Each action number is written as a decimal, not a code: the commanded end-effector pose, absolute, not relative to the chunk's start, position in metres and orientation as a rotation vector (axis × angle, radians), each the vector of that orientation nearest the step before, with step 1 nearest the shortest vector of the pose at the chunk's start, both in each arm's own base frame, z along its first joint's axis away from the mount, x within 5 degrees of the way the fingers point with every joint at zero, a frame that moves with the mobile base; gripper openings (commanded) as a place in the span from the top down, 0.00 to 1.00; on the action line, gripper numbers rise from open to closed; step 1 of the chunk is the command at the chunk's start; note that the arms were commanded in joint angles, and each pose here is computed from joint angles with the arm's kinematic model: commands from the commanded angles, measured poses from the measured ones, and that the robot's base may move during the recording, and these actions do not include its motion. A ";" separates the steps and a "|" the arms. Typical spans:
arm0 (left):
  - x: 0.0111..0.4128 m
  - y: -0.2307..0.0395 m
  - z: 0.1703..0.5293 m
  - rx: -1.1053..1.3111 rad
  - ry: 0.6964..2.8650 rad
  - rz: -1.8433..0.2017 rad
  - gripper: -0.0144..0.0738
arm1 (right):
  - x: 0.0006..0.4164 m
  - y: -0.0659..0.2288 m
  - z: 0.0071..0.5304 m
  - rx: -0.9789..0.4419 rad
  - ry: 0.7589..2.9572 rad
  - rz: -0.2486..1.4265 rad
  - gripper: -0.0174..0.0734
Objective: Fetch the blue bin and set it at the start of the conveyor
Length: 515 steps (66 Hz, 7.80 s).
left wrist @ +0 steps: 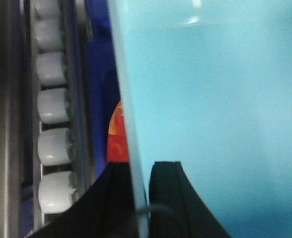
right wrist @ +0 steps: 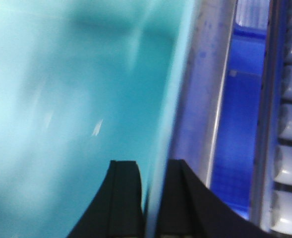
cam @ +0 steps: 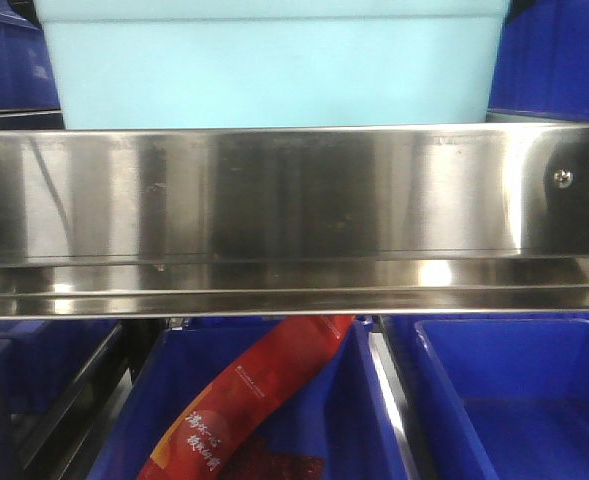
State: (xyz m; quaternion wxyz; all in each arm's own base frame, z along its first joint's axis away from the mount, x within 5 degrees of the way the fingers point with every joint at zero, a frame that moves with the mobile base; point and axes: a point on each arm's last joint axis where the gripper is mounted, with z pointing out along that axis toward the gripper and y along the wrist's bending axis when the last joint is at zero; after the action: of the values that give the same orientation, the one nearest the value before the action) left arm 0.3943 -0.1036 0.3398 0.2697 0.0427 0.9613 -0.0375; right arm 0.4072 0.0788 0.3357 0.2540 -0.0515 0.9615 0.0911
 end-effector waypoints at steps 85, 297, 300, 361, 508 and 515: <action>0.190 -0.072 0.500 0.226 2.075 -0.235 0.96 | 0.196 0.044 0.491 -0.159 1.983 0.252 0.97; 0.189 -0.072 0.500 0.226 2.081 -0.234 0.96 | 0.196 0.044 0.490 -0.159 1.987 0.254 0.97; 0.190 -0.072 0.500 0.226 2.081 -0.230 0.96 | 0.196 0.044 0.490 -0.159 1.987 0.254 0.97; 0.190 -0.072 0.500 0.226 2.081 -0.230 0.96 | 0.196 0.044 0.490 -0.159 1.987 0.254 0.97; 0.190 -0.071 0.500 0.225 2.074 -0.218 0.96 | 0.196 0.044 0.491 -0.158 1.978 0.254 0.97; 0.190 -0.071 0.500 0.225 2.072 -0.219 0.96 | 0.196 0.044 0.491 -0.158 1.978 0.254 0.97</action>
State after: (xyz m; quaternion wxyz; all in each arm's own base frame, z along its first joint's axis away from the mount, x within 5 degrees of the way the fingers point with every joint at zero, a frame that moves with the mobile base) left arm 0.1915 -0.0802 0.4948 0.4728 0.0882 0.8669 -0.1307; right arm 0.1994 0.0510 0.4834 0.5085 -0.0617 0.8474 0.1399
